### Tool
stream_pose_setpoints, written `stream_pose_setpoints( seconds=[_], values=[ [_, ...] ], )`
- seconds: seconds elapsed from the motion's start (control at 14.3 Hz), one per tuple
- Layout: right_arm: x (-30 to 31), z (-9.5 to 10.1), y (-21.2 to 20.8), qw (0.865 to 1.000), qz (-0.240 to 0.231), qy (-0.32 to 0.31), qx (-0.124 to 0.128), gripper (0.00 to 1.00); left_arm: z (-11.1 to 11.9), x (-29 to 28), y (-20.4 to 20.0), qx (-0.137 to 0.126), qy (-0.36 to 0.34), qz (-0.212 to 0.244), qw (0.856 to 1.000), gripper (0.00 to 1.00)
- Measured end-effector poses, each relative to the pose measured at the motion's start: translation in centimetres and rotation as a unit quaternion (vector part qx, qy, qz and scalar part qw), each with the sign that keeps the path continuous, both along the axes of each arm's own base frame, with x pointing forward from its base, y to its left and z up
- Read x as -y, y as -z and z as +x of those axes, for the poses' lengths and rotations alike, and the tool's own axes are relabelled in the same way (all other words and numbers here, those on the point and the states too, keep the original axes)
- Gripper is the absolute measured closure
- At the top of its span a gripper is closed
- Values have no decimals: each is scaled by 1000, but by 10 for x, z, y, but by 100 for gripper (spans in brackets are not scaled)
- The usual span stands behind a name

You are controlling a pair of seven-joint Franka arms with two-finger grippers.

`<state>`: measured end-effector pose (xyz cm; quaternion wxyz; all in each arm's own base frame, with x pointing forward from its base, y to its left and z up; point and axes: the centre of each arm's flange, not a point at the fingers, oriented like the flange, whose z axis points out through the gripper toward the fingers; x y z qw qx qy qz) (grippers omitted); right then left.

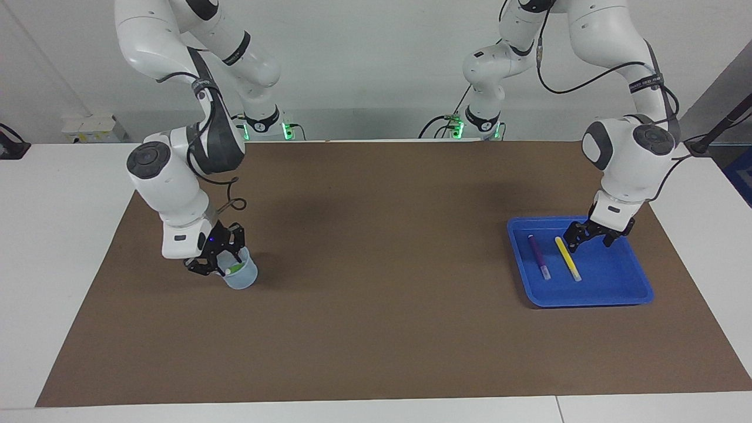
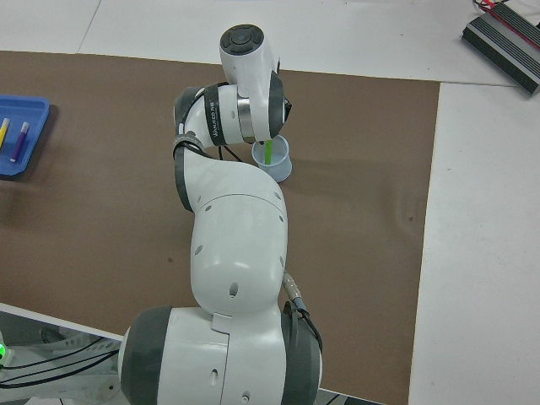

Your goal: Right arm passes pens to left for tray arrangement

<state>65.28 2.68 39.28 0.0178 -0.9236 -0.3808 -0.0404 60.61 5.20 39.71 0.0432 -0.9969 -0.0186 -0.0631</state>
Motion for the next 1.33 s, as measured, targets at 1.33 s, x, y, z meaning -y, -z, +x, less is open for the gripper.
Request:
stream_pose_setpoints(
  seconds=[1.33],
  values=[
    [-1,-2,6,1000,3,21,0,73,-66,81,-150,-3,-18,21,1000,0]
  ],
)
